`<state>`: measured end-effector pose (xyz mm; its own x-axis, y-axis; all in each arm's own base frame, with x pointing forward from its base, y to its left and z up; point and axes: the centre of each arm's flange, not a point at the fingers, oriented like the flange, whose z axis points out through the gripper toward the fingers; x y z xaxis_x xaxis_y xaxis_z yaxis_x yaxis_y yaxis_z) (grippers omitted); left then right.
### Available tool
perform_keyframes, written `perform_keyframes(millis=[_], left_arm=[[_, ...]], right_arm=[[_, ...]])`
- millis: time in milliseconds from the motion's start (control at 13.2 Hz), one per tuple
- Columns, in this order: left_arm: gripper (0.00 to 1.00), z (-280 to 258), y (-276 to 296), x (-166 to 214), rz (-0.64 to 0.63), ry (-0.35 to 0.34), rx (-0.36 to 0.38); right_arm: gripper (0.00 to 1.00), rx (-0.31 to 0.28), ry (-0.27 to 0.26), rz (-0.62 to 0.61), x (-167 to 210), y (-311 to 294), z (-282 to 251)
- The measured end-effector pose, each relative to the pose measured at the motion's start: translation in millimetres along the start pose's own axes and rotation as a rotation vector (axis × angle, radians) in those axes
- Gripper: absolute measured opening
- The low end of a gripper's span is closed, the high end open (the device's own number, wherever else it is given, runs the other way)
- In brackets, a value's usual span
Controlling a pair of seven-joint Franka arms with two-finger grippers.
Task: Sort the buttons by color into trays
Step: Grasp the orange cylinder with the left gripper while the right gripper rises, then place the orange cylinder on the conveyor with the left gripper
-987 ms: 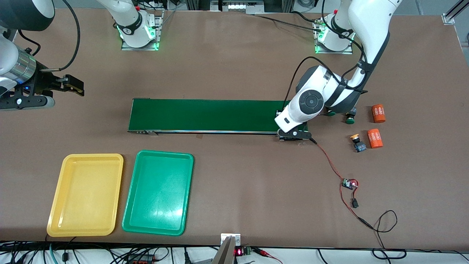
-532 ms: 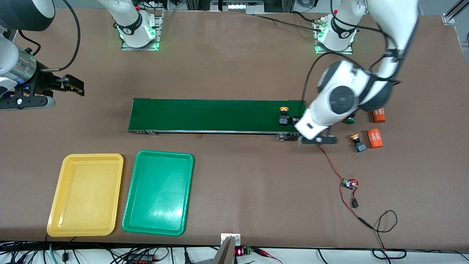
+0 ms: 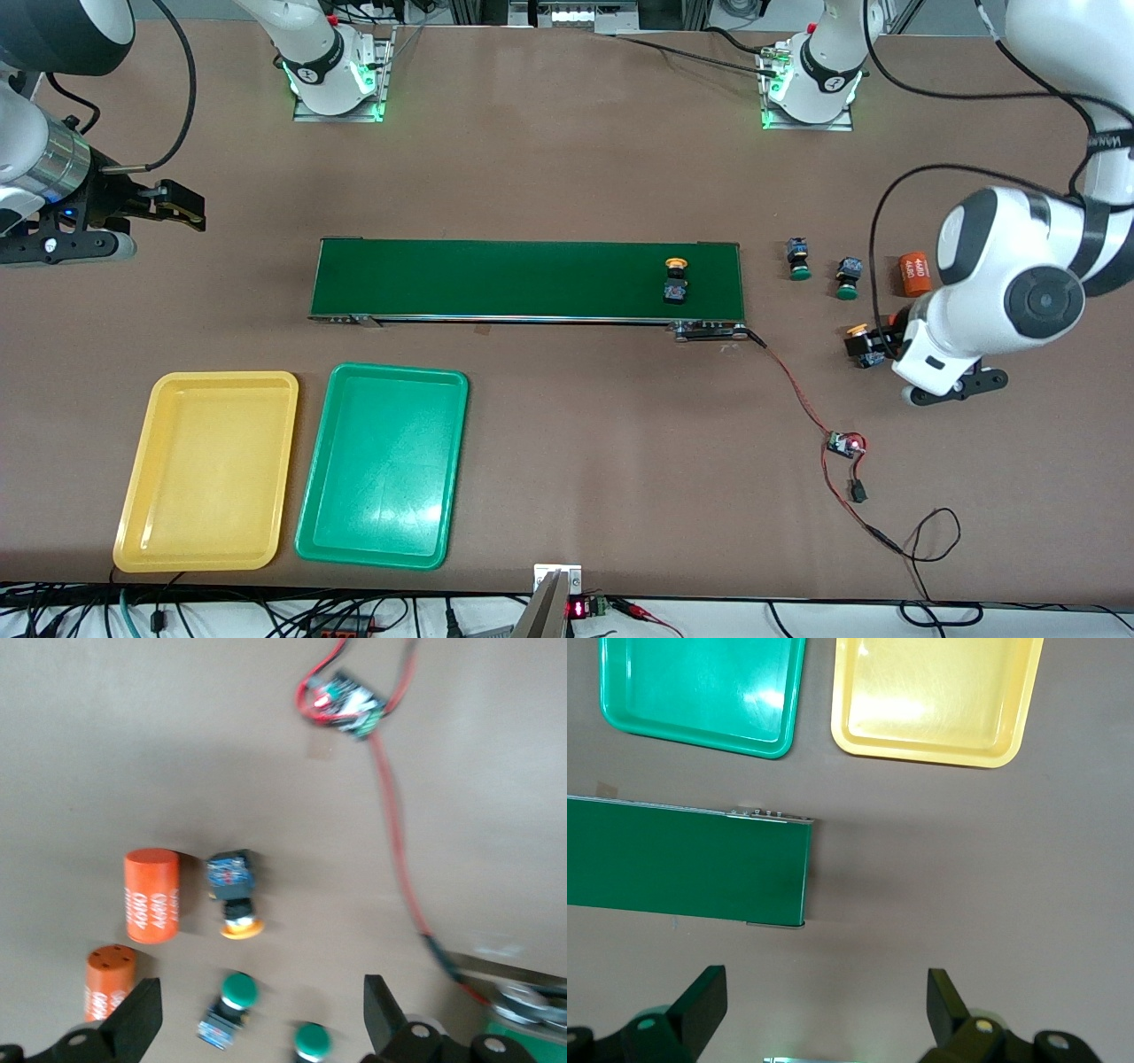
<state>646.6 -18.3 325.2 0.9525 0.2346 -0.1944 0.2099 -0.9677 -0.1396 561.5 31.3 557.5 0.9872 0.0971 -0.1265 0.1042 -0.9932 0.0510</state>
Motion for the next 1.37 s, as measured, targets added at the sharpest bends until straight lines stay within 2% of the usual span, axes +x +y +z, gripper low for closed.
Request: perform_keyframes(millis=[152,380,759,911,1139,1291,1367], left_arm=[[1.00,40.9,-32.3,15.7,0.049,-0.054,0.020],[1.00,82.9,-96.8,32.3,0.124,-0.098,-0.022],[1.00,137.4,-128.5,28.8,0.140,-0.064,-0.037],[1.00,154.6,-128.4,22.3,0.143,-0.047,-0.053],[0.97,171.9,-117.7,12.6,0.161,-0.036,-0.067],[0.78,175.0,-115.8,10.0,0.165,-0.041,-0.068],[0.65,173.8,-116.0,10.1,0.165,-0.039,-0.067]], right_arm=[[1.00,0.000,-0.003,0.000,0.5,-0.1,1.2],[1.00,0.001,-0.004,-0.001,0.6,-0.5,1.7],[1.00,-0.003,-0.021,-0.046,-0.2,-25.8,21.8],[1.00,-0.002,0.005,-0.049,-5.6,-42.9,36.8],[1.00,0.009,0.060,-0.027,-37.5,-56.7,60.6],[1.00,0.000,0.084,0.004,-60.1,-79.9,68.7],[1.00,-0.010,0.094,0.021,-67.9,-100.5,69.6]])
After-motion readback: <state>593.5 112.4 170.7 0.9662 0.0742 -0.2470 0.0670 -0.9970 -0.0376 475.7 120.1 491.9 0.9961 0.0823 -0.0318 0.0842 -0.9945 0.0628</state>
